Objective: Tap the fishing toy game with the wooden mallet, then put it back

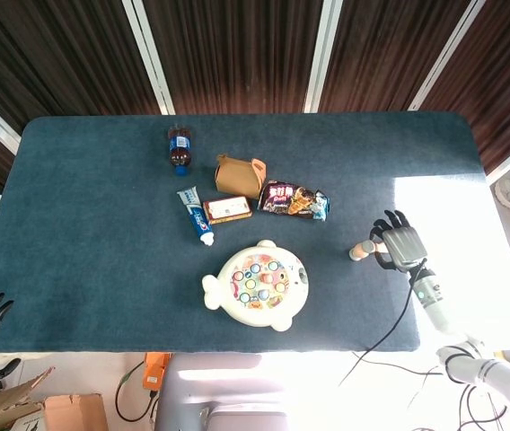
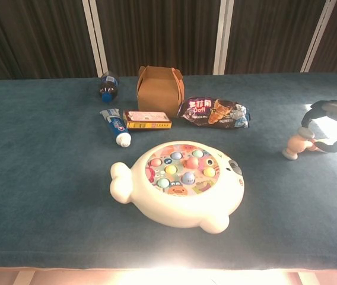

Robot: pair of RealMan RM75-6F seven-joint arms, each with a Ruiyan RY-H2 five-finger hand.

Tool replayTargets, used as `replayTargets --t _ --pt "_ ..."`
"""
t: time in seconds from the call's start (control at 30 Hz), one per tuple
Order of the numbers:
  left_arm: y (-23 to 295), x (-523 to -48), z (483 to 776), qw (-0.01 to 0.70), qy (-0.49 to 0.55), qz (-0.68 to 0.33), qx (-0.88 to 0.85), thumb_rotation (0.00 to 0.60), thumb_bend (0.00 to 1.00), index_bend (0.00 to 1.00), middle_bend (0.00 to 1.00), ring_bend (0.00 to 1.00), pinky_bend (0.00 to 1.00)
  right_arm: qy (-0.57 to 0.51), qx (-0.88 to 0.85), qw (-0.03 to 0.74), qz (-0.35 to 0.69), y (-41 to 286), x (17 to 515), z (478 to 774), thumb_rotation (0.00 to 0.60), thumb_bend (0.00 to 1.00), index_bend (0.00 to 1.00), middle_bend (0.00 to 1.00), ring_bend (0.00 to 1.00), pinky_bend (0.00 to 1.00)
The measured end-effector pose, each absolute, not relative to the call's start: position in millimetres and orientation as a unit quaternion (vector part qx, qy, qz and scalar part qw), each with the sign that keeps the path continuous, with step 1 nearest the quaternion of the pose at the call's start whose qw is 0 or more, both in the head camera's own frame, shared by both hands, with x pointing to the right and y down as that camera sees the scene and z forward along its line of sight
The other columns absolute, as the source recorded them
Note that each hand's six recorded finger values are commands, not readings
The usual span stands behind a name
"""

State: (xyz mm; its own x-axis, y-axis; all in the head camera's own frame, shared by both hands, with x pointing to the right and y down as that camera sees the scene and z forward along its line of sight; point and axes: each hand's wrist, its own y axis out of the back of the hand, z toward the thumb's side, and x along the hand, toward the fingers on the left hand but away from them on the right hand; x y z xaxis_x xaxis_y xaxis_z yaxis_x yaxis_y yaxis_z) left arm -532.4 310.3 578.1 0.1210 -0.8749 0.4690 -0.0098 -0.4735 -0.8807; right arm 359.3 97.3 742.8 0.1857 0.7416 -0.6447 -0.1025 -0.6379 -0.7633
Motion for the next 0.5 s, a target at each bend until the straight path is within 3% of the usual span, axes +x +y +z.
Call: replayTargets --t 0.5 --pt "310.7 -534.3 578.3 0.381 0.34 -0.571 -0.643 0.6 0.13 0.0 0.0 0.0 0.07 -0.232 -0.683 0.359 0.593 99.6 357.8 749.0 0.6 0.38 0.42 0.22 0.03 0.01"
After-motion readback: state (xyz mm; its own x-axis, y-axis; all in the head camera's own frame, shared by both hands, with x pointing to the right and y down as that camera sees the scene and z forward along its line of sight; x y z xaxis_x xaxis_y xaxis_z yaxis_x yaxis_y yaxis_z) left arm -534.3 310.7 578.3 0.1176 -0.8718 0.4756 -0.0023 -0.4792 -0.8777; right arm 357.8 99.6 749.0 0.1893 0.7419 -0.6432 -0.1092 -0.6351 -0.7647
